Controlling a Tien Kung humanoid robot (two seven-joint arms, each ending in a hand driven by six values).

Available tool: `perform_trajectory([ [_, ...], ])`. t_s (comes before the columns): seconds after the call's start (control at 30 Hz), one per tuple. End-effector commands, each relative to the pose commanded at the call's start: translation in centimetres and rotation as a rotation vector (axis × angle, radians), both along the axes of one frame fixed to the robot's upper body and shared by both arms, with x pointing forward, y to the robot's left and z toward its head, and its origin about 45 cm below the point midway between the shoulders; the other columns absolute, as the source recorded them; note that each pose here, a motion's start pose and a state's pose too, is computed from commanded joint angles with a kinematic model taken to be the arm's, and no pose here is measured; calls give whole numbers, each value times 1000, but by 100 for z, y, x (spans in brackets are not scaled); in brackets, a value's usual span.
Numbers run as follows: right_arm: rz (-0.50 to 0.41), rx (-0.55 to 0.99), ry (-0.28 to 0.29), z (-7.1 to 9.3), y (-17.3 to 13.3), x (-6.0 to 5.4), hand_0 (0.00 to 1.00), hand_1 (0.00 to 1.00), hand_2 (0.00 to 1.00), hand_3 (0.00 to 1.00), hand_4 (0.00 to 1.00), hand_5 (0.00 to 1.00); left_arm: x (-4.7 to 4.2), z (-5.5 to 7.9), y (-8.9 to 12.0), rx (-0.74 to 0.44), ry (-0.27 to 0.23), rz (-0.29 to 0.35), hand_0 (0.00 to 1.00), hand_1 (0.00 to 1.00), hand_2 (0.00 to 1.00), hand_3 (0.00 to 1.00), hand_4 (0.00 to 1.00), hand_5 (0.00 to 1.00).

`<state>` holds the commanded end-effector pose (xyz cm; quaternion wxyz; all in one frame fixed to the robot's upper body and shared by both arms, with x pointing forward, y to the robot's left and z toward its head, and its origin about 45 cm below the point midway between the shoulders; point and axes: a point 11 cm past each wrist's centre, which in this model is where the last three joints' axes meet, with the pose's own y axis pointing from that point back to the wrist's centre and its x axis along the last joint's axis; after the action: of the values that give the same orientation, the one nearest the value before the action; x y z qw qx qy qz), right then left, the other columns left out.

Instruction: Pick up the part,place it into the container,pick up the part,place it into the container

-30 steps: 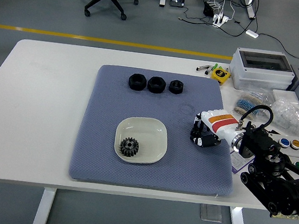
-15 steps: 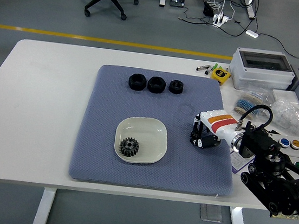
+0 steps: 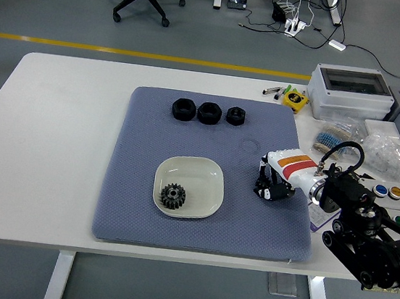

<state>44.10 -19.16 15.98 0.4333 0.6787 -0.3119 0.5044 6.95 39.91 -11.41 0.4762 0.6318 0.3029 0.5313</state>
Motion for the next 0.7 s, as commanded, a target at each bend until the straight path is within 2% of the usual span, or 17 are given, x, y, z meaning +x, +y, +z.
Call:
perform_trajectory([
  [0.4, 28, 43, -50, 179, 112, -4, 2, 160, 269, 322, 763, 325, -21, 0, 11, 1, 6, -4, 743, 696, 651, 581, 640, 615],
  [0.7, 136, 96, -142, 544, 485, -91, 2, 159, 270, 322, 777, 331, -8, 5, 21, 3, 4, -7, 742, 694, 651, 581, 641, 615],
])
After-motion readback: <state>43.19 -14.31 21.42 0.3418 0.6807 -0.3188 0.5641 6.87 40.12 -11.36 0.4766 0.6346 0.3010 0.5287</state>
